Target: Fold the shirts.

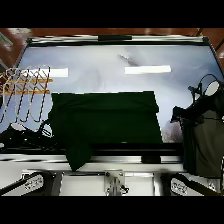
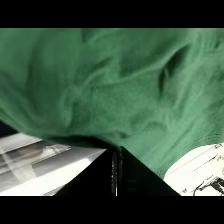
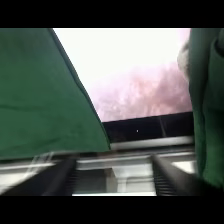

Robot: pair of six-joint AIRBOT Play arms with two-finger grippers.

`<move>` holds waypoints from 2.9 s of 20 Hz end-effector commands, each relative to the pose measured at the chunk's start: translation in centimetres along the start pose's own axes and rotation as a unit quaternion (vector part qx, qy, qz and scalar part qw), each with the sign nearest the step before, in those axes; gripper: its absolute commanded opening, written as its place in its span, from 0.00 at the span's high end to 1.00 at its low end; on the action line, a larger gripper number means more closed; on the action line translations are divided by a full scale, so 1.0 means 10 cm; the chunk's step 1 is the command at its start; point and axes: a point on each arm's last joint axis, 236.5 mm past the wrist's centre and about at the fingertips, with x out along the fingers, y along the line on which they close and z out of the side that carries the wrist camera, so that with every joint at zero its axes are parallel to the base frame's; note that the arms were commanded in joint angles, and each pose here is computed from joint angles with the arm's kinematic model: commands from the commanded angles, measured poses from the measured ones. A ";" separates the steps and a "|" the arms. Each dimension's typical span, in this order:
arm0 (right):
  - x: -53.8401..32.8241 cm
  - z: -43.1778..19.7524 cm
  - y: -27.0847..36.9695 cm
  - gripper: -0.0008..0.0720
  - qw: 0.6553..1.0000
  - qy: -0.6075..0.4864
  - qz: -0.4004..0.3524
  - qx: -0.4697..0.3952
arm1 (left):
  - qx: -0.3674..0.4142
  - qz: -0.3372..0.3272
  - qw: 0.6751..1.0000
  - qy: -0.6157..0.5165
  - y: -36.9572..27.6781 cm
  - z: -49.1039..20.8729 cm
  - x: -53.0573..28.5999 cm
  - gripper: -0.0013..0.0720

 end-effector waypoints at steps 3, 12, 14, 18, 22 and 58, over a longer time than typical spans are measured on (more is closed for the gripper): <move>0.48 -0.67 0.08 0.15 0.984 0.118 0.124 0.054 | 0.004 -0.003 1.000 0.000 0.01 0.02 -0.02 0.94; 1.06 -0.60 0.26 0.16 0.987 0.086 0.123 0.065 | 0.009 -0.033 0.999 0.016 0.02 -0.11 -0.16 0.94; 1.11 -0.56 0.29 0.18 0.985 0.088 0.131 0.074 | 0.010 -0.033 0.999 0.015 0.02 -0.11 -0.16 0.94; 1.17 -0.54 0.27 0.31 0.984 0.084 0.127 0.094 | 0.024 -0.036 0.999 0.012 0.01 -0.10 -0.16 0.94; 1.32 -0.69 0.25 0.64 0.981 0.098 0.123 0.111 | 0.031 -0.037 0.999 0.010 0.00 -0.09 -0.16 0.94; 0.56 1.75 1.26 0.32 0.977 -0.158 0.136 -0.051 | 0.115 0.008 0.987 -0.111 -0.33 2.73 -1.18 0.42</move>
